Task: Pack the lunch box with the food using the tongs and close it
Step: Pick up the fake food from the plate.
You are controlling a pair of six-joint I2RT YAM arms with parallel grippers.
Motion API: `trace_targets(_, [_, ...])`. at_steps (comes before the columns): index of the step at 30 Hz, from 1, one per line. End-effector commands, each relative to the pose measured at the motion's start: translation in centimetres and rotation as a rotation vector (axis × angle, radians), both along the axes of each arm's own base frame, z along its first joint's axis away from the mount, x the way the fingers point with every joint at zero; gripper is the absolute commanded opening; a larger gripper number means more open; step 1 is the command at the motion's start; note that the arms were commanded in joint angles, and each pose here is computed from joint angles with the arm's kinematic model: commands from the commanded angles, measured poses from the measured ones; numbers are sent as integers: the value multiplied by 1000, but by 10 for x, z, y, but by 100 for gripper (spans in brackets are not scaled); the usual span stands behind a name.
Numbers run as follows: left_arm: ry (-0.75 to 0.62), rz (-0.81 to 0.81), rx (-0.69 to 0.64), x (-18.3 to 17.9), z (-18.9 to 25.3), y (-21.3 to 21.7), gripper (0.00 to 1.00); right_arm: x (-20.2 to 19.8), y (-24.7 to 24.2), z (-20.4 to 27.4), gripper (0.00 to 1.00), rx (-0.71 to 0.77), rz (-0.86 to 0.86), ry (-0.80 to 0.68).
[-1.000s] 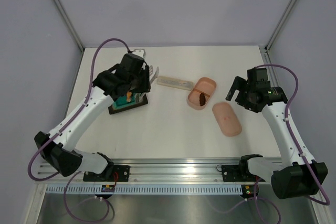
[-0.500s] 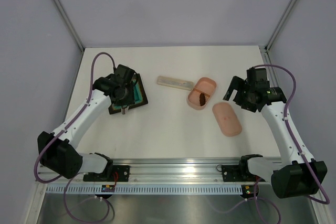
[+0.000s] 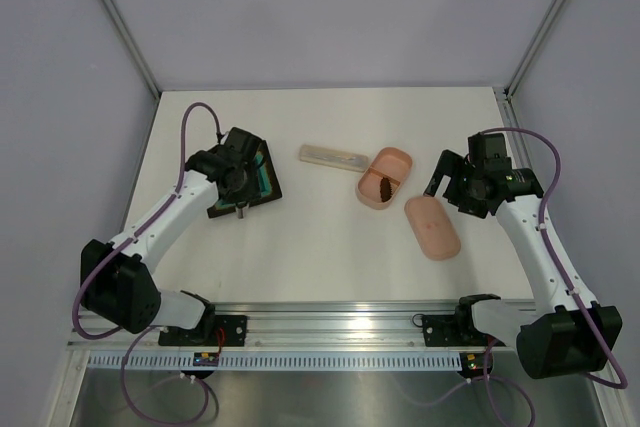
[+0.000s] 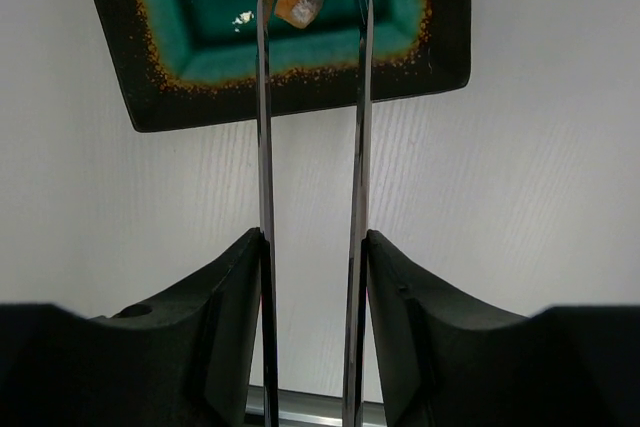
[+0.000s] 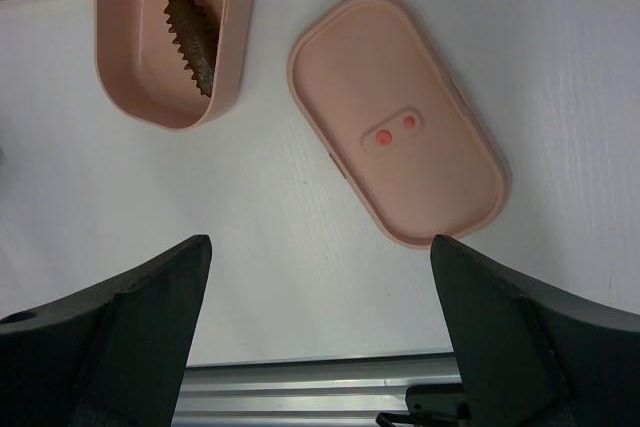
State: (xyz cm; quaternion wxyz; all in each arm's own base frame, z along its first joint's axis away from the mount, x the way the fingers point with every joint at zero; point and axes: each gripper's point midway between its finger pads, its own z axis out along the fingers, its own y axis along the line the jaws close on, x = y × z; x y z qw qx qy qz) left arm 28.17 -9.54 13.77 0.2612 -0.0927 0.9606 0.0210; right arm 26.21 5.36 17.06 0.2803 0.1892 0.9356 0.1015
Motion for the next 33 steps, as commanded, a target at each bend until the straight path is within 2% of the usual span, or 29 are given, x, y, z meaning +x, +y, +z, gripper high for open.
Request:
trace_targets(1, [-122, 102, -9, 19, 15, 9, 47, 3, 3, 8, 100, 18, 19, -42])
trace_targets(15, [-196, 307, -102, 44, 24, 25, 49, 7, 6, 4, 99, 29, 33, -39])
trace_targets(33, [-209, 316, -138, 56, 20, 19, 59, 11, 11, 1, 100, 49, 48, -30])
